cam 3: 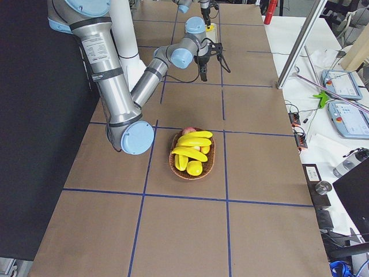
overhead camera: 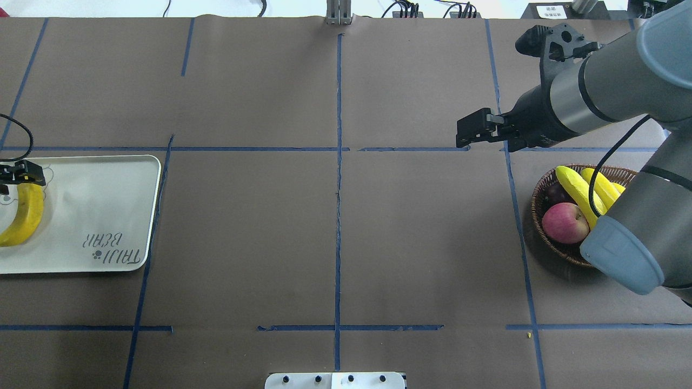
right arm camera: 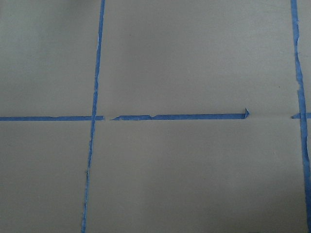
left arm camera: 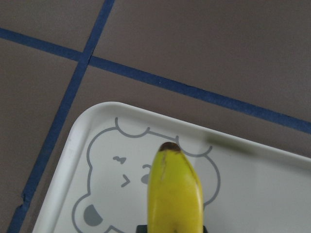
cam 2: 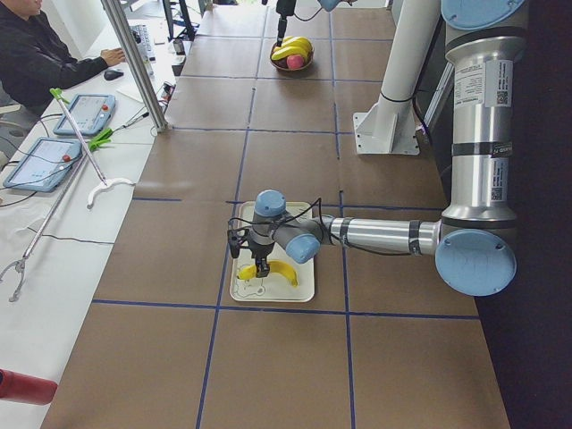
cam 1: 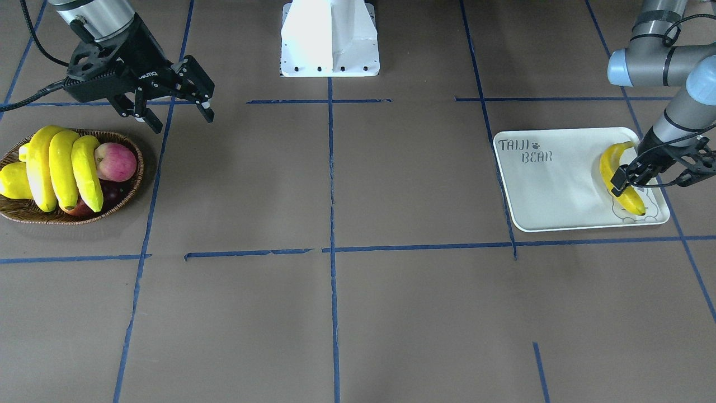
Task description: Transfer all bananas from basket to plate
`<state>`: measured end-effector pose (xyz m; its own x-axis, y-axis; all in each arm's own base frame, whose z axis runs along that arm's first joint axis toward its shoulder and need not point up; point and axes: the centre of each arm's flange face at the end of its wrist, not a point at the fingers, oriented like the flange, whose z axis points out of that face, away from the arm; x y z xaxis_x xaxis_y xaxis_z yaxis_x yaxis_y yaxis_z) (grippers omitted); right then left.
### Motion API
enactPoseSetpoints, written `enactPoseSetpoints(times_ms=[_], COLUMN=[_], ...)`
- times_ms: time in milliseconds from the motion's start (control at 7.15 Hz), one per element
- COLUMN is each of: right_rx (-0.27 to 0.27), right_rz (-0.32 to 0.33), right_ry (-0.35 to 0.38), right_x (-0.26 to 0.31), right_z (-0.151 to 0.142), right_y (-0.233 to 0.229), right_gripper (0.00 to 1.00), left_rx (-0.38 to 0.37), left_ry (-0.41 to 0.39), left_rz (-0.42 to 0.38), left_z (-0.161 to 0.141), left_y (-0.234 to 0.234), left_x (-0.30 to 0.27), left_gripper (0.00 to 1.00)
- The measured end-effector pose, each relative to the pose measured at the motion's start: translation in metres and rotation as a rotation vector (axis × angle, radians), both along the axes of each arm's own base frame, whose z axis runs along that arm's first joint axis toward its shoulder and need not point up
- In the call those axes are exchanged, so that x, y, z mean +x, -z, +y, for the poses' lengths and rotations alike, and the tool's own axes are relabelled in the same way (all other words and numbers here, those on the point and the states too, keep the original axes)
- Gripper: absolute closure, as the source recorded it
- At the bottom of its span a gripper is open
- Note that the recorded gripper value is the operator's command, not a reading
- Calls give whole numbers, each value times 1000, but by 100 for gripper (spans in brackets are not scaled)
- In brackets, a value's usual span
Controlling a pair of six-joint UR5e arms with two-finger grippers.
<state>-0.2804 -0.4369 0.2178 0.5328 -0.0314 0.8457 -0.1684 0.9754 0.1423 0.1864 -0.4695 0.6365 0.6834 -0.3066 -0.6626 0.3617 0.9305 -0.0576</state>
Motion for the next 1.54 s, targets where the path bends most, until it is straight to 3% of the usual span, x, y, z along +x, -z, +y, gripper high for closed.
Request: enactPoseSetpoints(times_ms=[280,560,840,1260,1539], right_rx=[15,56,87,39,11], right_rz=[37,118,139,143,164], right_ry=[20,85,123,147,153], right_x=[14,56,98,122,123], right_z=[-4,-2,21,50,51], right_y=[-21,-84,-151,-206,-225], right_gripper=[0,0,0,1,13], left_rx=[2,12,13,-18,-42], left_ry=[7,17,20,19,17], left_rz=[37,126,153,186,201], left_z=[-5,-13,-25,-24,-18], left_y=[14,52,109,166,180], left_x=[-10,-34,-32,5,36], left_gripper=[1,1,1,1,1])
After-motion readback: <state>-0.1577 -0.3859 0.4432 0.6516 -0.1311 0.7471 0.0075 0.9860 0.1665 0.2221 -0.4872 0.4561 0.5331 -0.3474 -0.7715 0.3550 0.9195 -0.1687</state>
